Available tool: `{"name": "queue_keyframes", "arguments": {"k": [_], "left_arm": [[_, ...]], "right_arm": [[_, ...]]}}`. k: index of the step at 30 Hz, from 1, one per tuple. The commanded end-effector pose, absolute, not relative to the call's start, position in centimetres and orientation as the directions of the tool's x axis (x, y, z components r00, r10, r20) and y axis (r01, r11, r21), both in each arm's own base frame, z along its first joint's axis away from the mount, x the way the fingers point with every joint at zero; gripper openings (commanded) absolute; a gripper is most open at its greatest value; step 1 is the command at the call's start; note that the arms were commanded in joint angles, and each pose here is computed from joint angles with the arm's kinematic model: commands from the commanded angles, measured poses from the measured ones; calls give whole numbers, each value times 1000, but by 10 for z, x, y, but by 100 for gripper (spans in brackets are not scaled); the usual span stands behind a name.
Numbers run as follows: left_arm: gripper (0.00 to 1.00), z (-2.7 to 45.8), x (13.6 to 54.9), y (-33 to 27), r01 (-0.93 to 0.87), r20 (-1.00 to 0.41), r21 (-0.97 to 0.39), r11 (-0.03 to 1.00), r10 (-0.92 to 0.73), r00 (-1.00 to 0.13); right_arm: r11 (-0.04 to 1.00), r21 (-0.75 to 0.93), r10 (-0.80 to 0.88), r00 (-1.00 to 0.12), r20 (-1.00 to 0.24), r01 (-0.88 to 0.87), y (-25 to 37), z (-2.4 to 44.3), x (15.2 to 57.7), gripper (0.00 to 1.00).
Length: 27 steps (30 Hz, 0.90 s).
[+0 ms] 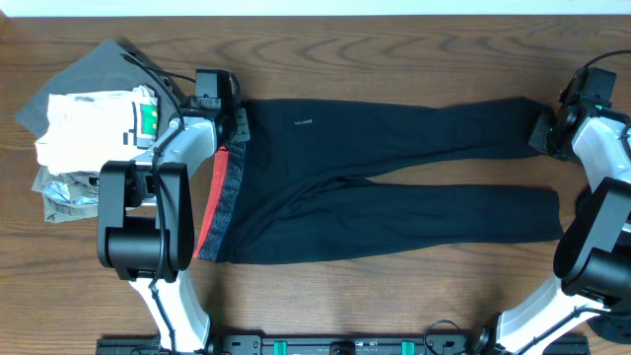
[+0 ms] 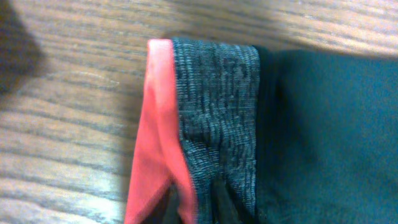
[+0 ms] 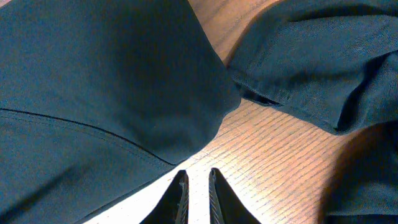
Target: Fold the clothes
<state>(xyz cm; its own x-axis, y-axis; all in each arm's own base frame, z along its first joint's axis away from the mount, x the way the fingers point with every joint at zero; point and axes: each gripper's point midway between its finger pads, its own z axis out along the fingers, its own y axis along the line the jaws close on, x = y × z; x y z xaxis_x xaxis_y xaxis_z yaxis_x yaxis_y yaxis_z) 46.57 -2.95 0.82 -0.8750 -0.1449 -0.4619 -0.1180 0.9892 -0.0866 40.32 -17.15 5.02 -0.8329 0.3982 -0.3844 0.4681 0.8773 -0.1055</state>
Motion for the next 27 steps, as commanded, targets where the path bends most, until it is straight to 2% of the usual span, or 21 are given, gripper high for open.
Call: {"name": "queue_keyframes", "arguments": {"k": [1,7,14,24,26,27], "left_arm": [[6,16,473,-30,-111,-486,-89,990,-140,-863],[6,31,488,-27,-117,-530,-82,990,-143,-836],[6,45,502,0,-204,-601,22,979,-150,-785],[6,67,519,0,-208,-647,9,978,-153,-747],[11,74,522,-2,-203,-646,3,979,-153,-748],[25,77,521,-3,-199,-640,0,980,-153,-753]], "right_arm": [[871,-116,406,-831,-380,478,-180,49,399,11],[871,-116,406,-831,-379,478,-180,49,398,11],[871,-117,407,-833,-374,478,-179,48,397,11],[871,-117,408,-834,-371,478,-179,48,397,13],[871,-117,408,-834,-371,478,-179,48,397,14],[871,-117,408,-834,-371,478,-179,48,397,14]]}}
